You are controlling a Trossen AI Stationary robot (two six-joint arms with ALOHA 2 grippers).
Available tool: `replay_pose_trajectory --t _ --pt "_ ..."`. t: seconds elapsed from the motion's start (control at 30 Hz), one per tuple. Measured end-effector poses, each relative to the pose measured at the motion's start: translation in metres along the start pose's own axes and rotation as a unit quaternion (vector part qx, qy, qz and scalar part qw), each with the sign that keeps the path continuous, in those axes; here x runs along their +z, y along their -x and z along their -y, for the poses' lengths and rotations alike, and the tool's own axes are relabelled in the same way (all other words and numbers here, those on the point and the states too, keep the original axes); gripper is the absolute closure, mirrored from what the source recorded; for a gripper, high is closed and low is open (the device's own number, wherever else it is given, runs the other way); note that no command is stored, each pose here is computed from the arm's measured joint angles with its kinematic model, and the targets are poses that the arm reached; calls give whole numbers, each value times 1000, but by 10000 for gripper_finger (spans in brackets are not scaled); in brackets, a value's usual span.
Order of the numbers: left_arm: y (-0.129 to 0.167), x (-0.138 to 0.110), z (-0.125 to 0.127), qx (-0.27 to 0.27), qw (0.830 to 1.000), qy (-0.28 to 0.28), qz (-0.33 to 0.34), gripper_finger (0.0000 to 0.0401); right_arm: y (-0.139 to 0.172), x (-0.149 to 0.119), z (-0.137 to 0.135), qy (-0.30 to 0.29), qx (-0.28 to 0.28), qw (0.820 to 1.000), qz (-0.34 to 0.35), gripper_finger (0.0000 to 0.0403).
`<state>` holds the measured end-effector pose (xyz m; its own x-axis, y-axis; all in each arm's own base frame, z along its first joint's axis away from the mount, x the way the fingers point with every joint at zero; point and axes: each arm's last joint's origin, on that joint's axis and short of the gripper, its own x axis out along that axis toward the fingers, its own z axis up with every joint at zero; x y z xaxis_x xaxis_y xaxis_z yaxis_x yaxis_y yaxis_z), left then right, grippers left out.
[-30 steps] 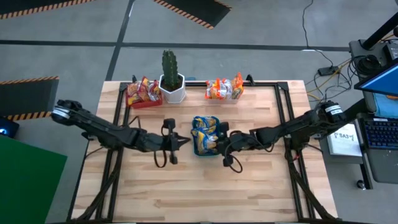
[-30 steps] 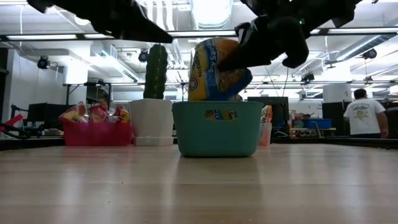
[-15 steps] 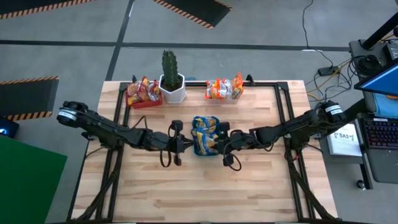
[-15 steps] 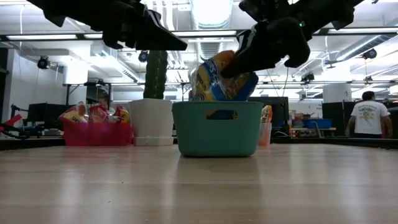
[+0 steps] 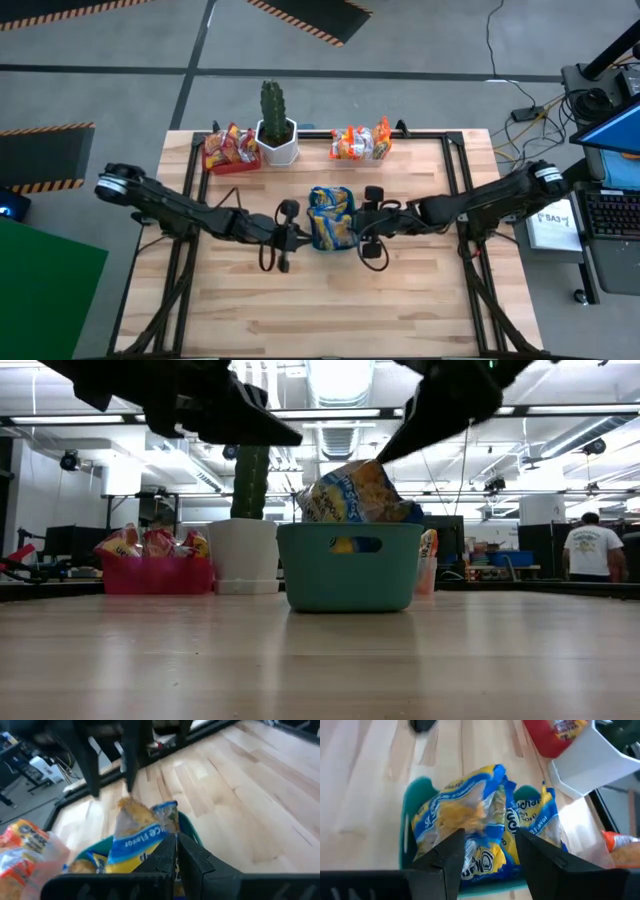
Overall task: Sort Maruchan noodles
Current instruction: Put the blue noodle pack into the green bin
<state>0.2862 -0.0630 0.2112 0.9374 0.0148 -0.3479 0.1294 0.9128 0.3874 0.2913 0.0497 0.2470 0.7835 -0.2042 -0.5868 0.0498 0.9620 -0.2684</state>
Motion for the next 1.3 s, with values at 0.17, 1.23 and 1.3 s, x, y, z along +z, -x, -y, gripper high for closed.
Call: replay_pose_trajectory --t 0.17,1.23,1.3 --pt "-12 -7 6 -11 1000 7 4 401 9 6 -8 -33 35 999 2 264" --pt "-31 -13 7 14 999 13 34 401 -20 0 -35 -41 57 996 -49 394" --pt "-31 -13 7 15 999 14 34 401 -14 9 -32 -45 54 997 -25 394"
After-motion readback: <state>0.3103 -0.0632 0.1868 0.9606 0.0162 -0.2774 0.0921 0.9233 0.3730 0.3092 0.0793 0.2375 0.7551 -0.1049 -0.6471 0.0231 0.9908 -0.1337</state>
